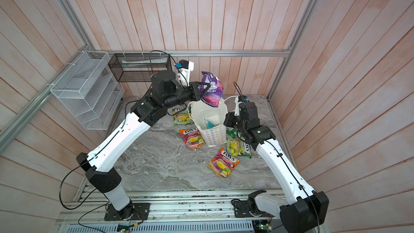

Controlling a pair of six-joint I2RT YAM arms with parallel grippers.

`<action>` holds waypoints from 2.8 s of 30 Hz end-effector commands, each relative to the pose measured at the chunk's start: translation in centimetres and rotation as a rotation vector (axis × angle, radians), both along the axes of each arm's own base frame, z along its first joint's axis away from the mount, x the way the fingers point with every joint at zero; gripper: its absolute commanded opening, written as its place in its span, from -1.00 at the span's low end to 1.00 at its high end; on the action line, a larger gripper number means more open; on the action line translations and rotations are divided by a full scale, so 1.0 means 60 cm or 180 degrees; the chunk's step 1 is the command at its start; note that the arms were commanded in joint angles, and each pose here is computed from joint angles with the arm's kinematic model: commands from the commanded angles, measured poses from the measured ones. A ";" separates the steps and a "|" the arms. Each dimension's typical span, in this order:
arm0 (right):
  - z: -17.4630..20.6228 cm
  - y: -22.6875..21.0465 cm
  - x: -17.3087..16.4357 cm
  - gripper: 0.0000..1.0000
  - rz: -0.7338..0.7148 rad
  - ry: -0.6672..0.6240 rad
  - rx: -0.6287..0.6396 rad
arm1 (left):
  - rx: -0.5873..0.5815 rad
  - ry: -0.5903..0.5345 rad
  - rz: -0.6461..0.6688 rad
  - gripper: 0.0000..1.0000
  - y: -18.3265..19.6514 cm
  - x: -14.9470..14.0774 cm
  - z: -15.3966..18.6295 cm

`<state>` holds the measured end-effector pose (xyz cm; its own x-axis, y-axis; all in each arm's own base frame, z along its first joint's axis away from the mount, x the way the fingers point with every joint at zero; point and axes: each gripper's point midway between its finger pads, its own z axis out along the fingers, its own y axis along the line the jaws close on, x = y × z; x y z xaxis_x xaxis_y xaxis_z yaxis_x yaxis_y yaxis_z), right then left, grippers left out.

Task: Place the snacks into the paper bag
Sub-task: Place the snack in the paper bag, then pick up the snack from the center of the table.

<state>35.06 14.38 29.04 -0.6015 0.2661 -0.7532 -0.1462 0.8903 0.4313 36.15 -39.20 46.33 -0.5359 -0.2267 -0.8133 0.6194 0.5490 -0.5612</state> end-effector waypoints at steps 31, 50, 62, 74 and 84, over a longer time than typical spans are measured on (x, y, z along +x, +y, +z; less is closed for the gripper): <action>0.017 0.000 0.002 -1.00 -0.0010 -0.0090 0.0084 | 0.1219 0.0709 0.0605 -0.90 -0.026 0.100 -0.306; 0.013 -0.004 -0.002 -1.00 -0.0048 -0.0080 0.0084 | 0.1002 0.0416 0.0490 -0.28 -0.026 0.087 -0.213; 0.015 -0.001 -0.005 -1.00 -0.0024 -0.0081 0.0136 | 0.0678 -0.0269 0.0120 0.10 -0.009 0.028 -0.031; -0.002 -0.036 0.016 -1.00 -0.0269 0.0030 0.0022 | 0.1094 -0.0897 0.0685 0.62 0.127 -0.014 0.016; -0.021 -0.116 0.053 -1.00 -0.0522 0.0142 0.0217 | 0.0976 -0.0201 0.0890 1.00 0.257 -0.011 -0.144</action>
